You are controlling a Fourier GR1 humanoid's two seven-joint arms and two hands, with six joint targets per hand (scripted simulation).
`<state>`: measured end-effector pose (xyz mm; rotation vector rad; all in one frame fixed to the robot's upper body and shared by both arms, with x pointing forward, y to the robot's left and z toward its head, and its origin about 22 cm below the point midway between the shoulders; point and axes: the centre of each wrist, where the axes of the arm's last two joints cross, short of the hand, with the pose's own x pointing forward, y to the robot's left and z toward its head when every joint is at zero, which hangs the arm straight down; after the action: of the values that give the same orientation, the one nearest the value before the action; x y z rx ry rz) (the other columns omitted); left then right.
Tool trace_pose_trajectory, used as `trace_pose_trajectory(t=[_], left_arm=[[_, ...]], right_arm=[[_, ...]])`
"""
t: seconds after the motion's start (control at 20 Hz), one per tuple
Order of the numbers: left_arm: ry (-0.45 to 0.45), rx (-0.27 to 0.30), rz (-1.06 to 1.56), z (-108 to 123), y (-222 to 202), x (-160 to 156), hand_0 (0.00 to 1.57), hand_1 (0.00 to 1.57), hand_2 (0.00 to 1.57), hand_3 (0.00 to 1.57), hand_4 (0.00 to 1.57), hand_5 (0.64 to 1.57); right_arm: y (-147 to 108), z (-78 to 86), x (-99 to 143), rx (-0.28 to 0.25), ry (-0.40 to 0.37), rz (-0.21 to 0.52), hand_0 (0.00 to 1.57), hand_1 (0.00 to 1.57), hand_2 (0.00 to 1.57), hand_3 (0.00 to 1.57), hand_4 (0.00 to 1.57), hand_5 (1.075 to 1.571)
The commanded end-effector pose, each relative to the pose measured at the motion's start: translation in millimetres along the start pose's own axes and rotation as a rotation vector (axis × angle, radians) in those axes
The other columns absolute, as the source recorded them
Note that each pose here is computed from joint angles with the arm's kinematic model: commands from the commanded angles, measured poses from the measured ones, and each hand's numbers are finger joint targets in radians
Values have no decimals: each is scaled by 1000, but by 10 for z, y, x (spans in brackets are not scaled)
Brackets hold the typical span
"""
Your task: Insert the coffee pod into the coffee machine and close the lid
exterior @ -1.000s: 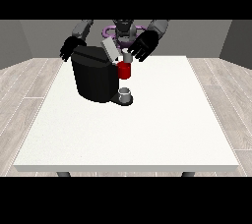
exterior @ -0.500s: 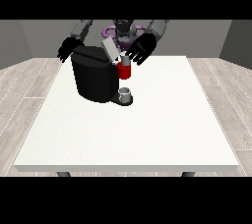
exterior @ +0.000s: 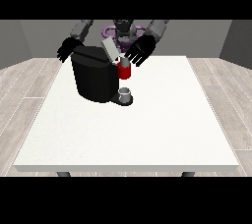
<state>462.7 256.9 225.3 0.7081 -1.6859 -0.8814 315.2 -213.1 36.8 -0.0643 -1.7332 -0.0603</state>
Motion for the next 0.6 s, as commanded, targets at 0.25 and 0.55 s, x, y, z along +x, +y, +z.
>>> trace_pose_trajectory(t=[0.25, 0.55], left_arm=[[9, -33, -7, -33, 30, 52, 1236, 1236, 1279, 1197, 487, 1571], [44, -76, 23, 13, -397, -25, 1196, 1196, 1240, 1142, 466, 1571]], right_arm=[[-108, -16, -2, 1, 7, 0, 0, 0, 0, 0, 448, 1571], [-77, 37, -48, -28, 36, 5, 0, 0, 0, 0, 446, 1571]])
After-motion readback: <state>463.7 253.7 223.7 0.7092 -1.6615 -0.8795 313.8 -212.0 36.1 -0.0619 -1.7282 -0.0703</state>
